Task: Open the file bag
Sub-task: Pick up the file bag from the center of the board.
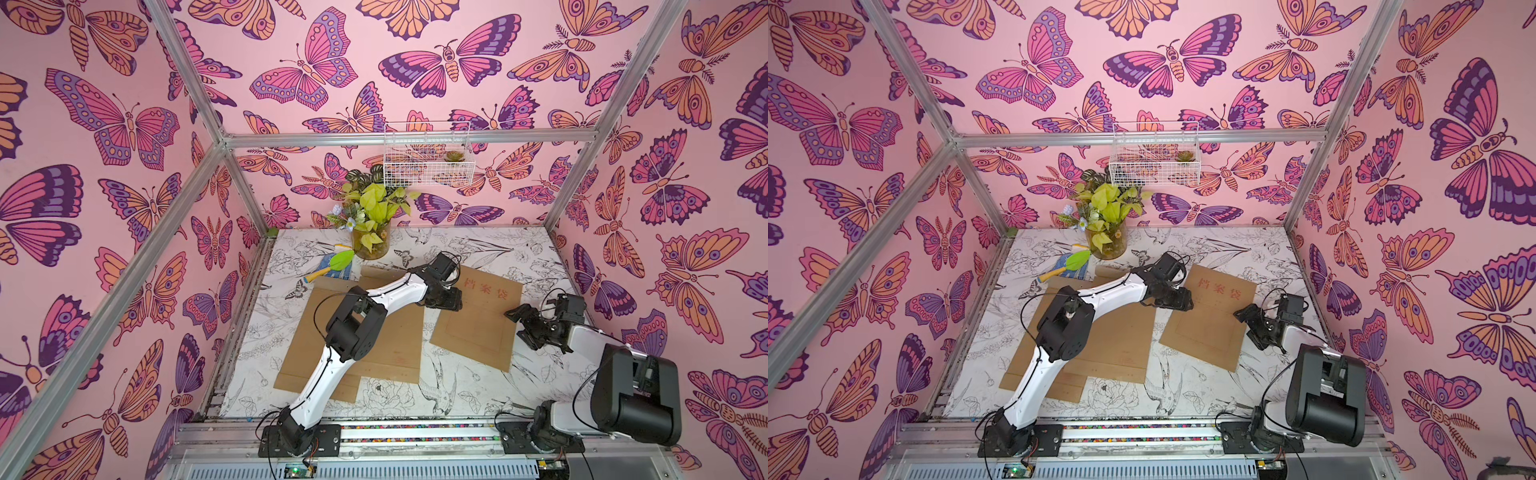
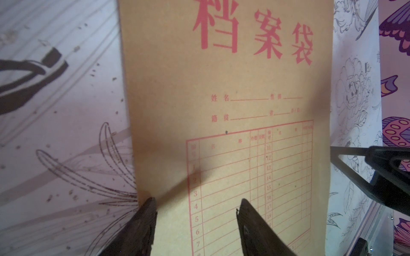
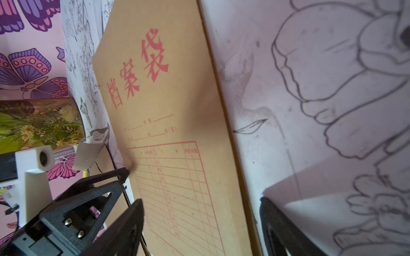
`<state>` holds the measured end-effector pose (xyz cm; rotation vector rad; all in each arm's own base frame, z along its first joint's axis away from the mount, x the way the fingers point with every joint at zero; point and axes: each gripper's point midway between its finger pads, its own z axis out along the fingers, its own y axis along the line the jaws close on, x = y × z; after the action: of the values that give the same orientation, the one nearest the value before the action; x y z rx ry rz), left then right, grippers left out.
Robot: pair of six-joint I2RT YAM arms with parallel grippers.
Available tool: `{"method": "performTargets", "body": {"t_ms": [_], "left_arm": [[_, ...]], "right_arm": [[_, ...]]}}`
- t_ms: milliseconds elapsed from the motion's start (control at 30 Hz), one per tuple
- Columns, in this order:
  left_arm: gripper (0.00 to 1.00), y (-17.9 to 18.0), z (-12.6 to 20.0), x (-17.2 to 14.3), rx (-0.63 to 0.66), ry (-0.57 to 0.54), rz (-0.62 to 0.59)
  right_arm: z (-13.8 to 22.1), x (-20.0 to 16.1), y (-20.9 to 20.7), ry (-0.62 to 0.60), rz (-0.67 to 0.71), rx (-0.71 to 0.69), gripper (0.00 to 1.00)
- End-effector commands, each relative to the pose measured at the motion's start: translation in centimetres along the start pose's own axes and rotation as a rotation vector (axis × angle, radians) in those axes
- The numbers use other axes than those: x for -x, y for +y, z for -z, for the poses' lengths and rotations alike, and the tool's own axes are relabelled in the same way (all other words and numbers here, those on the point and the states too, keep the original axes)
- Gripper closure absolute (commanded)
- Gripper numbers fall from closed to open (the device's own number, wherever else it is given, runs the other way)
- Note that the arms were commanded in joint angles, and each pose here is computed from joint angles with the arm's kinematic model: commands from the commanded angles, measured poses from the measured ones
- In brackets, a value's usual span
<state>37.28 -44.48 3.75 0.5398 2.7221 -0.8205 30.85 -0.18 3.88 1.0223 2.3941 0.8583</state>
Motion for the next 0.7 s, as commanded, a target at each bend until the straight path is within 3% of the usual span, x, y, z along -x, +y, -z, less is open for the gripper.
{"method": "performTargets", "body": {"t_ms": [0,300,500,667], "left_arm": [[0.38,1.8,-1.6,-2.9,0.037,0.099,0.024],[0.38,2.4,-2.4,-4.6,0.054,0.137,0.032],[0.38,2.8,-2.8,-5.1,0.062,0.151,0.039],[0.38,2.8,-3.0,-5.3,0.058,0.157,0.035]], "right_arm": [[-0.5,-0.5,-0.4,0.039,-0.029,0.005,0.17],[-0.1,-0.6,2.2,0.051,-0.010,0.139,0.17],[0.6,-0.7,2.6,0.039,0.006,0.144,0.18],[0.2,-1.3,1.4,0.060,-0.011,0.101,0.25]]}}
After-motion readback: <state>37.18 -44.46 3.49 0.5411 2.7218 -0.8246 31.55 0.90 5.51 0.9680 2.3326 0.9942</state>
